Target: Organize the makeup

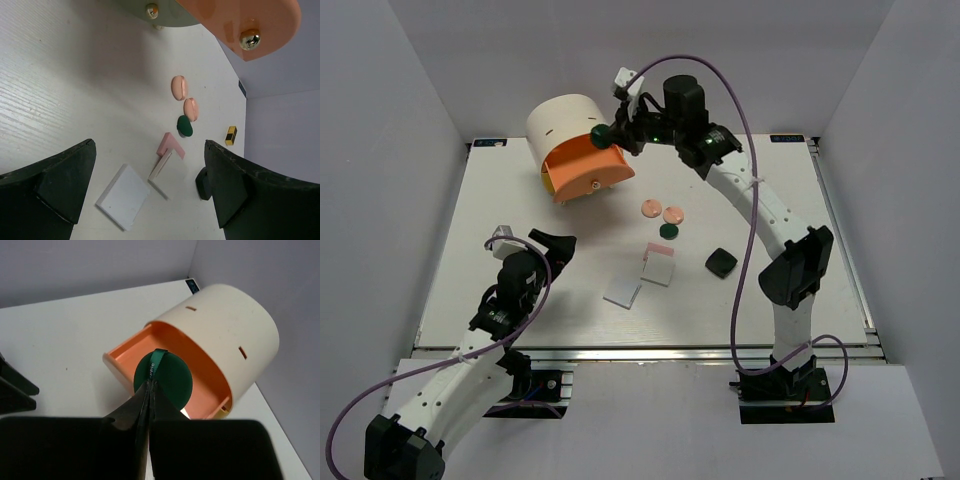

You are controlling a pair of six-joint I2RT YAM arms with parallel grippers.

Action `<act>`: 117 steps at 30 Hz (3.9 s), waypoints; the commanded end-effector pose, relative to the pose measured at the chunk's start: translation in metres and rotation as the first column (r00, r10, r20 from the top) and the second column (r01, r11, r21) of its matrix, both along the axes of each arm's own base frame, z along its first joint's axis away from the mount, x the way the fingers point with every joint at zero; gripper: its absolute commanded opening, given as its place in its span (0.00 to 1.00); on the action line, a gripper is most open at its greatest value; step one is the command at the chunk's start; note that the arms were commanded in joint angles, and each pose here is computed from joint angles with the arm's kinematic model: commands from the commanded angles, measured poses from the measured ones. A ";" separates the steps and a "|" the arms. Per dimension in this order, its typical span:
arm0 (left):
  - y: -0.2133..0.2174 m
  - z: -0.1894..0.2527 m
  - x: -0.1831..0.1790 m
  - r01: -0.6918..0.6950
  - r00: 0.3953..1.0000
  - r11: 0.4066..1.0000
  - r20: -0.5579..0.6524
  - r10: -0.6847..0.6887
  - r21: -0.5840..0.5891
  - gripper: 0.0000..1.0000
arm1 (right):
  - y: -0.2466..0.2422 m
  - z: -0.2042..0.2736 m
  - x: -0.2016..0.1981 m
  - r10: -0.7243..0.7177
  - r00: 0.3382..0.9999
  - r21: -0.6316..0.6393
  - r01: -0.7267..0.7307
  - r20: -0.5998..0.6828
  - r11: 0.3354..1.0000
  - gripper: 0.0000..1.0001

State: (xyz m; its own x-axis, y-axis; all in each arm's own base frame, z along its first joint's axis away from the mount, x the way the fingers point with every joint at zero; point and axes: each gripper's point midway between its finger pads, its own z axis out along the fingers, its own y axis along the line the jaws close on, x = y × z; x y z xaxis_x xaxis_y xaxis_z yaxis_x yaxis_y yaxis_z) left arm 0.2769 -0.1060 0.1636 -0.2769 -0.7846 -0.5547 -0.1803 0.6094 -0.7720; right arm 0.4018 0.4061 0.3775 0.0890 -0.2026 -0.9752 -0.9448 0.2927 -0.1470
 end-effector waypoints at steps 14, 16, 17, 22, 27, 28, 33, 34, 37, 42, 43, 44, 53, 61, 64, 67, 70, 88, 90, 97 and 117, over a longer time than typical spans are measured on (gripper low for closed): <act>-0.001 -0.006 0.003 0.016 1.000 0.999 -0.007 -0.016 0.042 0.98 | 0.070 0.013 0.015 -0.054 0.990 0.154 0.034 0.129 0.988 0.00; -0.002 -0.006 0.003 0.019 1.000 0.999 -0.007 -0.018 0.044 0.98 | 0.072 0.001 0.024 -0.079 0.988 0.137 0.061 0.133 0.989 0.00; -0.002 -0.006 0.004 0.019 1.000 0.999 -0.005 -0.019 0.045 0.98 | 0.072 -0.003 0.027 -0.086 0.987 0.129 0.068 0.137 0.989 0.00; -0.002 -0.005 0.004 0.022 1.000 0.998 0.001 -0.022 0.054 0.98 | 0.073 -0.035 0.038 -0.099 0.981 0.057 0.091 0.169 0.994 0.00; -0.008 -0.001 0.008 0.049 0.999 0.997 0.012 -0.050 0.056 0.98 | 0.069 -0.057 0.043 -0.104 0.977 -0.002 0.106 0.186 0.994 0.06; -0.009 -0.001 0.009 0.055 0.998 0.997 0.012 -0.056 0.059 0.98 | 0.068 -0.058 0.044 -0.110 0.976 -0.005 0.113 0.190 0.994 0.09; -0.020 0.007 0.015 0.104 0.994 0.992 0.036 -0.107 0.065 0.98 | 0.064 -0.063 0.047 -0.115 0.973 -0.028 0.123 0.201 0.992 0.30; -0.022 0.010 0.016 0.113 0.992 0.992 0.048 -0.116 0.065 0.98 | 0.064 -0.063 0.048 -0.116 0.973 -0.030 0.124 0.202 0.992 0.33; -0.026 0.015 0.017 0.138 0.988 0.988 0.061 -0.142 0.070 0.98 | 0.062 -0.056 0.048 -0.123 0.969 -0.021 0.130 0.214 0.991 0.34; -0.037 0.028 0.022 0.194 0.974 0.977 0.103 -0.203 0.092 0.87 | 0.048 -0.010 0.041 -0.142 0.958 0.050 0.134 0.250 0.990 0.28; -0.043 0.034 0.023 0.225 0.964 0.970 0.124 -0.236 0.097 0.83 | 0.044 0.001 0.037 -0.140 0.958 0.070 0.126 0.249 0.989 0.27; -0.048 0.037 0.025 0.243 0.958 0.965 0.131 -0.255 0.101 0.76 | 0.031 0.020 0.035 -0.156 0.953 0.095 0.136 0.259 0.986 0.26; -0.109 0.074 0.036 0.365 0.908 0.883 0.098 -0.408 0.296 0.73 | -0.094 0.005 0.021 -0.215 0.974 0.033 0.213 0.069 0.977 0.36; -0.188 0.081 0.076 0.486 0.854 0.731 -0.084 -0.513 0.479 0.75 | -0.236 -0.068 0.009 -0.425 0.878 -0.036 0.428 -0.222 0.903 0.70; -0.211 0.065 0.096 0.546 0.823 0.650 -0.195 -0.533 0.529 0.75 | -0.273 -0.111 -0.007 -0.481 0.814 -0.070 0.486 -0.325 0.871 0.65; -0.217 0.053 0.114 0.553 0.823 0.597 -0.274 -0.497 0.581 0.74 | -0.285 -0.129 -0.020 -0.472 0.793 -0.044 0.495 -0.385 0.868 0.60; -0.231 0.049 0.142 0.538 0.832 0.561 -0.292 -0.471 0.629 0.73 | -0.296 -0.154 -0.035 -0.468 0.767 -0.042 0.503 -0.440 0.863 0.49; -0.235 -0.042 0.229 0.419 0.908 0.454 -0.351 -0.231 0.786 0.59 | -0.299 -0.211 -0.062 -0.458 0.725 -0.089 0.486 -0.514 0.870 0.43; -0.234 -0.049 0.232 0.424 0.905 0.447 -0.355 -0.233 0.788 0.58 | -0.299 -0.215 -0.064 -0.461 0.723 -0.093 0.487 -0.516 0.868 0.43; -0.228 -0.080 0.236 0.471 0.882 0.422 -0.411 -0.231 0.775 0.53 | -0.299 -0.219 -0.065 -0.457 0.716 -0.091 0.487 -0.527 0.868 0.43; -0.225 -0.139 0.213 0.586 0.810 0.396 -0.530 -0.251 0.707 0.53 | -0.299 -0.219 -0.066 -0.456 0.716 -0.094 0.484 -0.529 0.870 0.43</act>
State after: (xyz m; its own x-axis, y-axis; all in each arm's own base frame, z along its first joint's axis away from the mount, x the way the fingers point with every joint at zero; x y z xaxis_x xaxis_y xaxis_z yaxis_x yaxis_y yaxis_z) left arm 0.4954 -0.3293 0.0296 -0.6870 0.2526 -0.6813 0.1738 0.9675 0.1835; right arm 0.3331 0.1066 0.1466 -0.5692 -0.0304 -0.8216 -0.5795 0.7237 0.3747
